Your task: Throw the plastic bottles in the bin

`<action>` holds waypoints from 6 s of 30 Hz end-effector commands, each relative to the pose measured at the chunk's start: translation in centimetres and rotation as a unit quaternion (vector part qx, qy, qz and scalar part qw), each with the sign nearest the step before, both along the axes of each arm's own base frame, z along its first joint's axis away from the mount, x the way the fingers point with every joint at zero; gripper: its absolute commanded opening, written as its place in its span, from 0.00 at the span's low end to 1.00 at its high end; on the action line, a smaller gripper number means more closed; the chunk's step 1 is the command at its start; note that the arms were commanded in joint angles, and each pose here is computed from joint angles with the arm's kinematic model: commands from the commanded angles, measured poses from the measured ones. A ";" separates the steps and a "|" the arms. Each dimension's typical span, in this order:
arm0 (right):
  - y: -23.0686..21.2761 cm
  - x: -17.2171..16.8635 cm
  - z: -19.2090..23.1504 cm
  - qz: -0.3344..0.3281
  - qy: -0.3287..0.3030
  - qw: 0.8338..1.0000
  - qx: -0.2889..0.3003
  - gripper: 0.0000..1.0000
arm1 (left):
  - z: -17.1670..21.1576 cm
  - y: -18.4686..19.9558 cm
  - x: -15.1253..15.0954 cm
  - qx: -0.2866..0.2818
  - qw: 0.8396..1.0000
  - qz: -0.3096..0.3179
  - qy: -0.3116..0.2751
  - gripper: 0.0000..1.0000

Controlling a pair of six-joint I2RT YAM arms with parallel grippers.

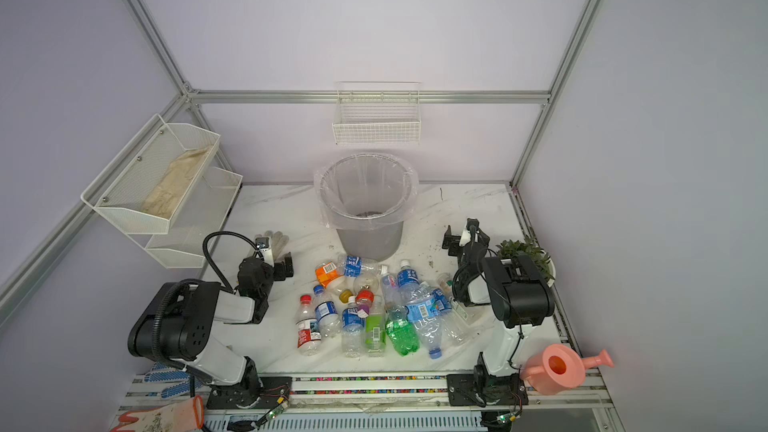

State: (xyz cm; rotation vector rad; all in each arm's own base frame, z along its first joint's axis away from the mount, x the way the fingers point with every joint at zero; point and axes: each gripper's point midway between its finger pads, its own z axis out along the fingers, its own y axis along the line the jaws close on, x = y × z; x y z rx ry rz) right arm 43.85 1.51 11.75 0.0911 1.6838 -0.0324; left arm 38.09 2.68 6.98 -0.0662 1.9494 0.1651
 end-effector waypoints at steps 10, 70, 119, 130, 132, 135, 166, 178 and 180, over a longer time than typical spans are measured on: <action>-0.2 0.1 1.6 -0.001 -0.025 1.000 -0.001 0.97 | 4.3 0.3 2.2 -0.001 0.998 0.003 -0.066 1.00; -0.3 0.1 1.6 -0.001 -0.025 1.000 -0.002 0.98 | 4.3 0.3 2.2 -0.001 0.998 0.003 -0.066 0.99; -0.2 0.1 1.7 0.000 -0.025 1.000 -0.001 0.97 | 4.3 0.3 2.2 -0.002 0.998 0.002 -0.065 1.00; -0.2 0.1 1.6 0.000 -0.025 1.000 0.000 0.97 | 4.3 0.3 2.2 -0.002 0.998 0.003 -0.065 1.00; -0.2 0.1 1.6 0.000 -0.025 1.000 0.000 0.97 | 4.2 0.3 2.3 -0.003 0.998 0.004 -0.064 0.99; -0.2 0.1 1.6 0.000 -0.025 1.000 0.000 0.97 | 4.2 0.3 2.2 -0.003 0.998 0.005 -0.064 1.00; 5.1 -11.1 15.6 0.083 0.156 0.942 0.285 0.98 | 22.0 -4.5 -10.6 -0.179 0.982 -0.060 -0.028 1.00; 11.4 -18.9 8.0 0.091 0.332 0.920 0.187 0.98 | 18.0 -7.3 -14.1 -0.198 0.970 -0.126 0.059 1.00; 11.5 -20.0 6.8 0.073 0.349 0.917 0.178 0.98 | 17.7 -7.2 -14.0 -0.196 0.971 -0.123 0.066 1.00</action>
